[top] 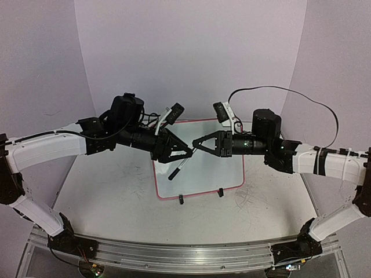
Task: Write a sentence on the whiteboard
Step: Pass from the left arm to the right, then pass from the right arm to the left
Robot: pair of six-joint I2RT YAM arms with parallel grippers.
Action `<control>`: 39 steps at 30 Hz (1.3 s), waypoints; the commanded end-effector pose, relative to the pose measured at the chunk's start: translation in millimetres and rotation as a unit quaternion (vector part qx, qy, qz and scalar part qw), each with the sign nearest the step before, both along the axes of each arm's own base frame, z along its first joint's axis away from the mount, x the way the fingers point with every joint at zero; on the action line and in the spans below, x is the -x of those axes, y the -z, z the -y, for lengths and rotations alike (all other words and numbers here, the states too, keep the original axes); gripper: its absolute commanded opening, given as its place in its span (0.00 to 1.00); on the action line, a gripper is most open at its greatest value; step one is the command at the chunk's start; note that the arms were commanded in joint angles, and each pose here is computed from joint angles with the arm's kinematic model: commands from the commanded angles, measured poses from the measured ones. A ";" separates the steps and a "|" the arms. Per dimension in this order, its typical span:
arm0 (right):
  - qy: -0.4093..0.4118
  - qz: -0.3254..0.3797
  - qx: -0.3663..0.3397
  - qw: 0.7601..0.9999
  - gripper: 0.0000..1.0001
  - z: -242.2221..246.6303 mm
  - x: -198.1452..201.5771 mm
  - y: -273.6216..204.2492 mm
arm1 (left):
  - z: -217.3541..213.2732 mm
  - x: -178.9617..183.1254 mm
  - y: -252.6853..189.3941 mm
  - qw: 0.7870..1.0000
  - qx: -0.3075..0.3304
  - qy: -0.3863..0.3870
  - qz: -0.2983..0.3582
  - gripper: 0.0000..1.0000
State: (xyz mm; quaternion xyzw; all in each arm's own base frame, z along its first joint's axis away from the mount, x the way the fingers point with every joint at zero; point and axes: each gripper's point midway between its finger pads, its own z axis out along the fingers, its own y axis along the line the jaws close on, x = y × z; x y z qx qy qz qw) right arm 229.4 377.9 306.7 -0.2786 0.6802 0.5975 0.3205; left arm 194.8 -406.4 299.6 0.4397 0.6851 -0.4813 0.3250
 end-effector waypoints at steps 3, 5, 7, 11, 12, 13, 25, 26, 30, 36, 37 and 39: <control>0.103 0.029 -0.050 0.993 0.00 34.0 -18.4 -36.5 | -17.6 -1.4 -13.8 0.999 0.027 -0.046 0.009 0.74; 0.123 0.031 -0.057 0.990 0.00 42.1 -21.4 -41.0 | -18.8 3.5 -8.4 0.999 0.030 -0.041 -0.007 0.75; 0.131 0.032 -0.064 0.989 0.00 46.3 -21.6 -46.2 | -17.5 7.3 -4.4 0.999 0.038 -0.032 -0.021 0.74; 0.131 0.036 -0.079 0.988 0.00 49.7 -18.2 -56.4 | -12.4 12.4 -6.6 0.998 0.055 -0.011 -0.031 0.69; 0.130 0.037 -0.083 0.987 0.00 50.4 -17.3 -58.8 | -11.4 11.8 -6.3 0.998 0.055 -0.011 -0.032 0.67; 0.131 0.037 -0.085 0.987 0.00 50.8 -17.2 -60.0 | -10.4 10.7 -8.3 0.998 0.056 -0.011 -0.030 0.65; 0.130 0.009 -0.086 0.988 0.00 49.5 -18.1 -53.0 | 0.1 -4.5 -7.0 0.998 0.051 -0.028 -0.018 0.30; 0.129 0.009 -0.086 0.988 0.00 49.2 -17.8 -52.4 | -1.1 -6.6 -8.3 0.998 0.051 -0.035 -0.013 0.27; 0.121 0.002 -0.081 0.989 0.00 47.0 -16.8 -46.7 | -3.3 -11.7 -12.4 0.997 0.053 -0.051 0.001 0.28; 0.114 -0.002 -0.079 0.990 0.00 45.4 -14.9 -44.7 | -3.8 -14.0 -15.1 0.997 0.053 -0.055 0.013 0.23; 0.113 -0.004 -0.078 0.990 0.00 45.0 -15.0 -43.7 | -3.4 -14.3 -14.9 0.997 0.053 -0.055 0.014 0.22; 0.112 -0.009 -0.077 0.991 0.00 44.2 -15.6 -41.2 | -2.3 -14.1 -15.2 0.997 0.053 -0.052 0.014 0.23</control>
